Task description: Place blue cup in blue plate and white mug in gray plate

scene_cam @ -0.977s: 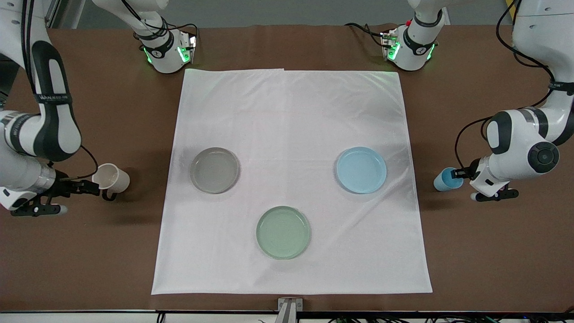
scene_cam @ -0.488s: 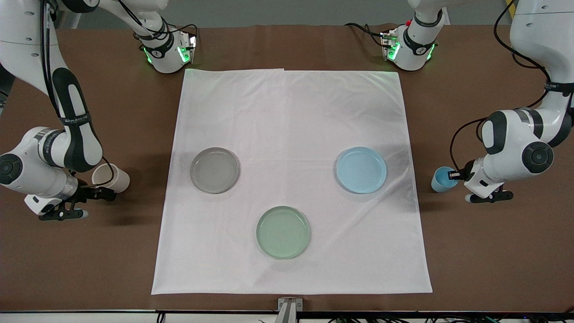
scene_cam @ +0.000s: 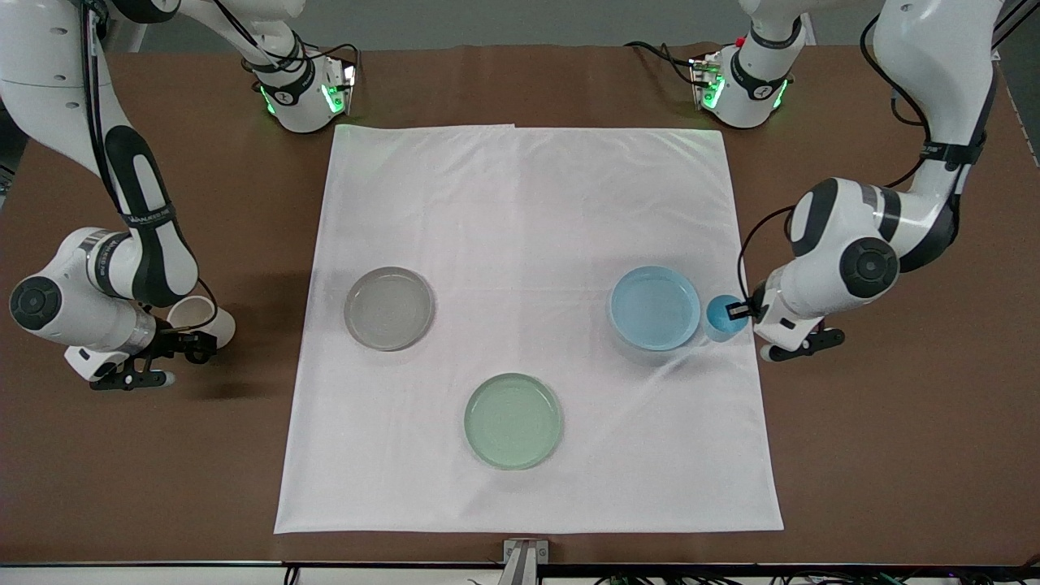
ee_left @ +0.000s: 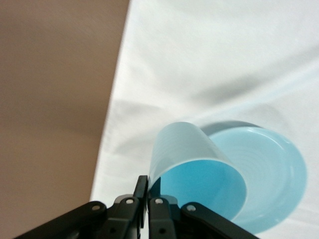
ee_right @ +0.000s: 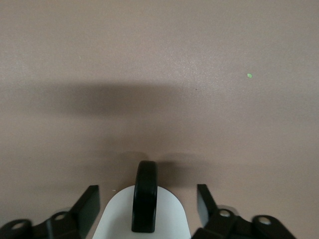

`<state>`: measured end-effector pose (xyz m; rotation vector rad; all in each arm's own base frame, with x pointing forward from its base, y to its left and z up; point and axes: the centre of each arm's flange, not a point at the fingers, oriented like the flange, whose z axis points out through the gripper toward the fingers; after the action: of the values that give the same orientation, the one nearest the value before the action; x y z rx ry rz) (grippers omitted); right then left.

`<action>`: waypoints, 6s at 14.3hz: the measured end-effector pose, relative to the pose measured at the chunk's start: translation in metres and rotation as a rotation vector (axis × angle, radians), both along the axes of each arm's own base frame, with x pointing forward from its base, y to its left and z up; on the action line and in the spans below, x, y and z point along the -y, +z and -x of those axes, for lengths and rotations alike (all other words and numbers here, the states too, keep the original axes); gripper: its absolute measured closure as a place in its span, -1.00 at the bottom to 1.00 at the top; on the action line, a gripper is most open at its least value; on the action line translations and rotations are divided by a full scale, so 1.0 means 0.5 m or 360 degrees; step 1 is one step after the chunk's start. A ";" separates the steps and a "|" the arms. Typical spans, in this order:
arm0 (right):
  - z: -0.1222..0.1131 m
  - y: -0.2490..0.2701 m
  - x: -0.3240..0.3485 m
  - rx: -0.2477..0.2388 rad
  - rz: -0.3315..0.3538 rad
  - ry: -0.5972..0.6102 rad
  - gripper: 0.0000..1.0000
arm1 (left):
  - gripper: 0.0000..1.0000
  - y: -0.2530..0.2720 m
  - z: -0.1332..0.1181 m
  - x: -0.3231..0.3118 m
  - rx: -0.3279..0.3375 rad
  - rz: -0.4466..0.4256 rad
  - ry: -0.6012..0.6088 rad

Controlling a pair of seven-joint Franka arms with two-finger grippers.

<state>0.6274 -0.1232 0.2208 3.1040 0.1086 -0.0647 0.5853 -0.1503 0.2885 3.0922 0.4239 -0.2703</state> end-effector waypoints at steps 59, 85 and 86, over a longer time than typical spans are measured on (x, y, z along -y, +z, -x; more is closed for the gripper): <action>0.085 0.322 -0.668 -0.0296 -0.0016 -0.0292 -0.89 | -1.00 0.690 0.135 -0.195 0.0222 -0.0079 -0.0442; 0.143 0.867 -0.143 0.0190 -0.0115 -0.0263 -1.00 | -1.00 0.702 0.148 -0.201 0.0195 -0.0065 -0.0429; 0.142 0.867 -0.143 0.0191 -0.0115 -0.0264 -1.00 | -1.00 0.701 0.147 -0.201 0.0194 -0.0065 -0.0429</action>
<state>0.5564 -0.0516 0.6542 3.1719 -0.1532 0.1235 0.5118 -0.0497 0.6393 3.1787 0.0087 -0.0738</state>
